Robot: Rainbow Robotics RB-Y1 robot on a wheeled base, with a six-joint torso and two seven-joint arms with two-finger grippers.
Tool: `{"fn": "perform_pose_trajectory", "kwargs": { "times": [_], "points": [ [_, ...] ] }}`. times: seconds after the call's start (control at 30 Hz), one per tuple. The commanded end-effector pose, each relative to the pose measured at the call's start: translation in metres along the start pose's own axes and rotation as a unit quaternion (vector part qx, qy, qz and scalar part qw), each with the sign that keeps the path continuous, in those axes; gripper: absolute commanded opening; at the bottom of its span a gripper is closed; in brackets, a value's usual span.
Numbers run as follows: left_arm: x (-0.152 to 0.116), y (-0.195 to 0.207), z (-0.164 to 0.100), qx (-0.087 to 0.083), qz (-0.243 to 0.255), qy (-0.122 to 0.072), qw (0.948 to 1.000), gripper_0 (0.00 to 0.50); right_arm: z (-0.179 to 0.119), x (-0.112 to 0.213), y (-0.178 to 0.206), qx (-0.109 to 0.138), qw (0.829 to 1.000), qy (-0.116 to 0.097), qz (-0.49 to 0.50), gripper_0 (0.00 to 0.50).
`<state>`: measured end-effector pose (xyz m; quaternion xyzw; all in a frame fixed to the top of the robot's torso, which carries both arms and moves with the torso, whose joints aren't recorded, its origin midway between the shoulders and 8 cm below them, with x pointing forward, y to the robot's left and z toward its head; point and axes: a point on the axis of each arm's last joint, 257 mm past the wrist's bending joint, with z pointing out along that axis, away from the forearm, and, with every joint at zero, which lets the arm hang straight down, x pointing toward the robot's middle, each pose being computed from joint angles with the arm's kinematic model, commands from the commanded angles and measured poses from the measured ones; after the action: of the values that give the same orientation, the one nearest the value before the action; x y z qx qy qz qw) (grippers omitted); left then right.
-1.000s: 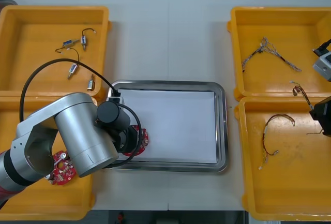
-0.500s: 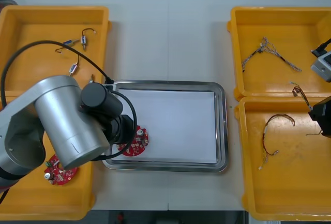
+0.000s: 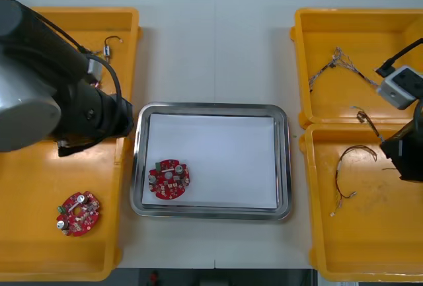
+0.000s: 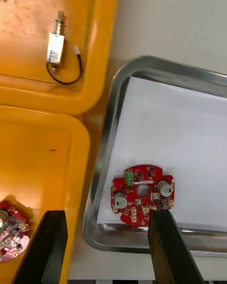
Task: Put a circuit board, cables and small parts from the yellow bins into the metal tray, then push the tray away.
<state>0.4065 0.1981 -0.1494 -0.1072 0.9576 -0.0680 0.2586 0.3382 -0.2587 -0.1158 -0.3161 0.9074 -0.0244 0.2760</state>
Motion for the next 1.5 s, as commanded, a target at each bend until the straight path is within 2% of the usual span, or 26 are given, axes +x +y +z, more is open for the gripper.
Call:
{"fn": "perform_pose_trajectory", "kwargs": {
  "times": [0.03,0.17,0.3,0.33,0.43,0.53,0.57,0.63,0.8,0.87,0.93,1.07,1.13,1.23,1.3,1.33,1.37,1.5],
  "points": [
    [-0.055,0.031,-0.028,-0.020,0.091,-0.016,0.9955,0.500,-0.004,-0.024,0.024,-0.005,0.995,-0.005,-0.099,0.000],
    [-0.085,0.047,-0.035,-0.014,0.115,0.002,0.9933,0.500,-0.001,-0.032,0.042,-0.012,0.989,-0.004,-0.144,0.000],
    [-0.116,0.062,-0.037,-0.013,0.117,0.003,0.9930,0.500,0.002,-0.042,0.060,-0.021,0.982,-0.004,-0.189,0.000],
    [-0.116,0.062,-0.037,-0.013,0.117,0.003,0.9930,0.500,0.002,-0.042,0.060,-0.021,0.982,-0.004,-0.189,0.000],
    [-0.144,0.077,-0.035,-0.024,0.123,-0.008,0.9921,0.500,0.006,-0.051,0.080,-0.033,0.974,-0.005,-0.226,0.000],
    [-0.162,0.082,-0.029,-0.016,0.134,-0.019,0.9907,0.500,0.009,-0.059,0.094,-0.040,0.967,-0.011,-0.250,0.000],
    [-0.175,0.085,-0.025,-0.010,0.140,-0.028,0.9897,0.500,0.011,-0.063,0.103,-0.045,0.963,-0.013,-0.265,0.001],
    [-0.186,0.088,-0.019,-0.003,0.150,-0.032,0.9881,0.500,0.014,-0.067,0.114,-0.054,0.958,-0.014,-0.280,0.004],
    [-0.212,0.088,-0.009,0.007,0.182,-0.058,0.9817,0.500,0.028,-0.068,0.140,-0.080,0.944,0.004,-0.321,0.007],
    [-0.223,0.086,-0.004,0.008,0.197,-0.070,0.9778,0.500,0.036,-0.072,0.155,-0.091,0.935,0.000,-0.342,0.008],
    [-0.231,0.086,0.000,0.009,0.207,-0.082,0.9748,0.500,0.043,-0.077,0.162,-0.092,0.926,-0.007,-0.367,0.007],
    [-0.245,0.084,0.007,0.012,0.236,-0.108,0.9656,0.500,0.061,-0.083,0.172,-0.093,0.909,-0.013,-0.407,0.007],
    [-0.253,0.084,0.010,0.011,0.259,-0.122,0.9580,0.500,0.074,-0.087,0.176,-0.095,0.901,-0.015,-0.422,0.008],
    [-0.259,0.088,0.015,0.008,0.277,-0.132,0.9517,0.500,0.088,-0.091,0.180,-0.094,0.894,-0.019,-0.437,0.007],
    [-0.267,0.090,0.022,0.004,0.299,-0.148,0.9428,0.500,0.103,-0.093,0.181,-0.083,0.886,-0.021,-0.455,0.007],
    [-0.267,0.090,0.022,0.004,0.299,-0.148,0.9428,0.500,0.103,-0.093,0.181,-0.083,0.886,-0.021,-0.455,0.007],
    [-0.271,0.090,0.029,0.002,0.312,-0.157,0.9370,0.500,0.113,-0.094,0.183,-0.075,0.883,-0.024,-0.463,0.006],
    [-0.280,0.090,0.041,-0.004,0.337,-0.178,0.9246,0.500,0.134,-0.093,0.188,-0.064,0.881,-0.023,-0.469,0.007]
  ]
}}
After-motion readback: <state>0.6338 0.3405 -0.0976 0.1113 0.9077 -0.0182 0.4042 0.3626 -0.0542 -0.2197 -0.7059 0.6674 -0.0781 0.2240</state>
